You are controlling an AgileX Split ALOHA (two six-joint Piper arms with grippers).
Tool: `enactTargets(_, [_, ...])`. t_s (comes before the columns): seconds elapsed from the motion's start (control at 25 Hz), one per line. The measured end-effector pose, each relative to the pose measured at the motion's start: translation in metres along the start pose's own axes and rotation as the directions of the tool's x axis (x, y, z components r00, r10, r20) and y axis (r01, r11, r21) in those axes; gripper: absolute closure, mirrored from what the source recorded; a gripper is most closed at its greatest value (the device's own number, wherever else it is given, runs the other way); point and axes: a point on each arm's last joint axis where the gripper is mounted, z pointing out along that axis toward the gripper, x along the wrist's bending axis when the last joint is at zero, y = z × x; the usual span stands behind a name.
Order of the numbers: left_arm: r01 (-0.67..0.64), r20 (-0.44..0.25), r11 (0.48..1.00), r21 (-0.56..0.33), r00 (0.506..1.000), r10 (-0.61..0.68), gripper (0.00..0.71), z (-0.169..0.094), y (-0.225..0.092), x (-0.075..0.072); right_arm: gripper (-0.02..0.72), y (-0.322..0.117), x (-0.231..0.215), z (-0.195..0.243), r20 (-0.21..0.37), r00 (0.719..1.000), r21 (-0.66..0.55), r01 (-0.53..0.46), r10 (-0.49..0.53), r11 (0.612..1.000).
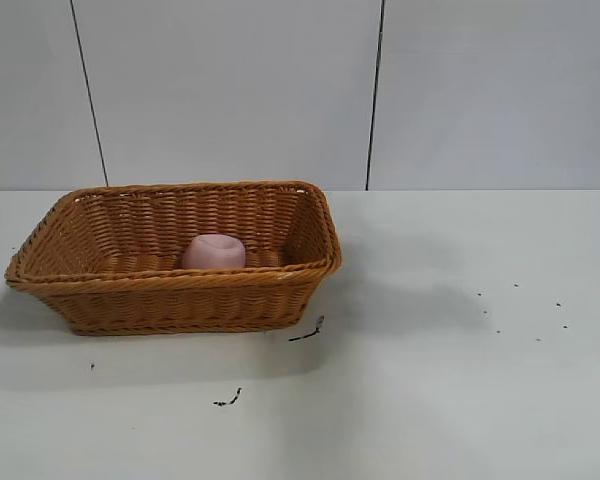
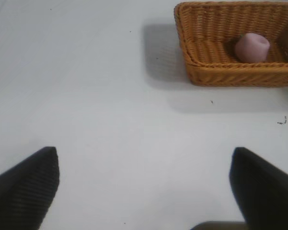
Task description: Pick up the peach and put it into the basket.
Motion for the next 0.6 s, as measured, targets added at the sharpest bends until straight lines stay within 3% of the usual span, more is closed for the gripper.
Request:
enactTargets(0.24, [0.000,0.000,1.000,0.000,1.000,0.000,0.017,0.000,0.000,0.000,0.008,-0.077,0.002,-0.005,0.009,1.000,-0.248,0.009,-0.007,0.969])
enactTargets(0.44, [0.000,0.000,1.000,0.000,1.000,0.000,0.017,0.000,0.000,0.000,0.008,-0.106,0.004,-0.024,0.022,1.000,-0.490,0.022,-0.013,0.872])
enactTargets(0.6, [0.000,0.000,1.000,0.000,1.000,0.000,0.017,0.000,0.000,0.000,0.008,-0.122,0.005,-0.033,0.028,1.000,-0.591,0.028,-0.015,0.806])
